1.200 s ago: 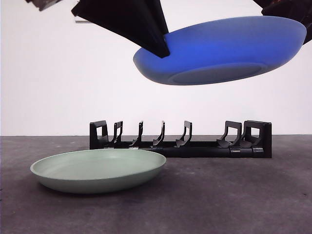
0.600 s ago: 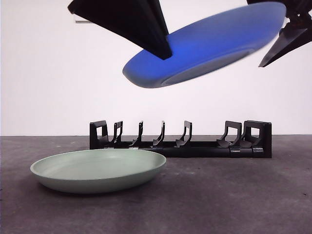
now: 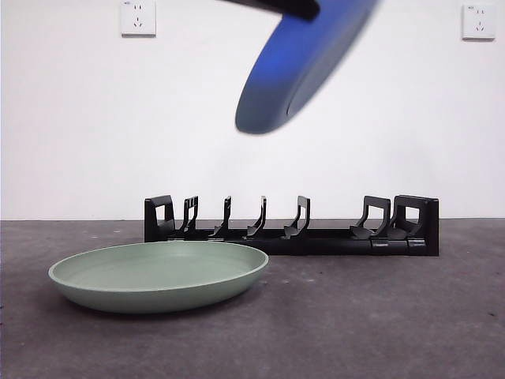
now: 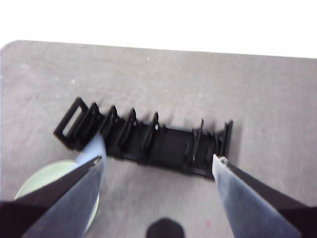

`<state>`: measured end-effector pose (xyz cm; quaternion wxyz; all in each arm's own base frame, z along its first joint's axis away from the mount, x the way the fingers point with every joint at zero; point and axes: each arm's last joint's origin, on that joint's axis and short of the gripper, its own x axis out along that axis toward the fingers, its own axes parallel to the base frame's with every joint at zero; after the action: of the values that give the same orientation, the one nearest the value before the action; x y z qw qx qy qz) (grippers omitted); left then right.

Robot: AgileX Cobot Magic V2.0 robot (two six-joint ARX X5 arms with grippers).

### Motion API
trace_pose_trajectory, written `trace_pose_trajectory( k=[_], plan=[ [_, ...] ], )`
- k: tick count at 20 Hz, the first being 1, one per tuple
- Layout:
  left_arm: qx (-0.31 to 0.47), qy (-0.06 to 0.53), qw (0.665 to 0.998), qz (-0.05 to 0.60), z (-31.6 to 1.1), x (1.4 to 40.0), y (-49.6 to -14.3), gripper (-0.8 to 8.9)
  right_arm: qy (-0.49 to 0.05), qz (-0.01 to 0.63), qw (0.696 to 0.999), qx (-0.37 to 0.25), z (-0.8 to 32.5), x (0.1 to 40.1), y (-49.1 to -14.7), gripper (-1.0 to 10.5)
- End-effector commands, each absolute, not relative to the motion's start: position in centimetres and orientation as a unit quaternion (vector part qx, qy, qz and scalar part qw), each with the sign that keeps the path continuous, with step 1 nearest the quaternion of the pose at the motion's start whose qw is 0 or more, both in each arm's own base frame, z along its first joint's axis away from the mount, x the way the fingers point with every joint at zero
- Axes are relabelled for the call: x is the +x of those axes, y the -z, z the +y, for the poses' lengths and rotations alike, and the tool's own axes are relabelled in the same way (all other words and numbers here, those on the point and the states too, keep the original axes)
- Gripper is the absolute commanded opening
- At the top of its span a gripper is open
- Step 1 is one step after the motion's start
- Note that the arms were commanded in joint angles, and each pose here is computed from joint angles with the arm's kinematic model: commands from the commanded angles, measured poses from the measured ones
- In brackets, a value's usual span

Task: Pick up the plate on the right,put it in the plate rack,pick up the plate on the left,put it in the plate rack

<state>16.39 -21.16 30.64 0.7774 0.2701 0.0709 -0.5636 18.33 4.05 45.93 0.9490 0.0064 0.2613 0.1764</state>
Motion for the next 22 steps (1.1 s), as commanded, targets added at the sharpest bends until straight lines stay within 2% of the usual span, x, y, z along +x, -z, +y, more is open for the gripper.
trace_pose_trajectory(
  k=[1,3,9,14,17,22],
  plan=[
    [0.152,0.540,0.825,0.066,-20.0,18.4,-32.1,-0.08,-0.173,0.287,0.942,0.006,3.9,17.6,-45.5,3.8],
    [0.095,0.509,0.854,0.054,-18.8,20.0,-32.9,-0.08,-0.176,0.316,0.932,-0.002,3.8,17.1,-45.0,3.8],
    [0.021,0.470,0.881,0.056,-15.3,23.4,-33.2,-0.08,-0.207,0.394,0.895,0.013,4.2,17.6,-41.6,3.8],
    [-0.013,0.476,0.876,0.076,-13.9,26.5,-31.5,-0.08,-0.261,0.465,0.844,0.048,4.9,18.8,-35.8,3.8],
    [-0.030,0.467,0.879,0.087,-13.6,28.4,-30.0,-0.08,-0.266,0.502,0.821,0.052,5.4,19.0,-32.6,3.8],
    [-0.046,0.457,0.880,0.119,-13.2,31.0,-27.0,-0.08,-0.276,0.526,0.803,0.054,6.5,19.0,-29.2,3.8]
  ],
)
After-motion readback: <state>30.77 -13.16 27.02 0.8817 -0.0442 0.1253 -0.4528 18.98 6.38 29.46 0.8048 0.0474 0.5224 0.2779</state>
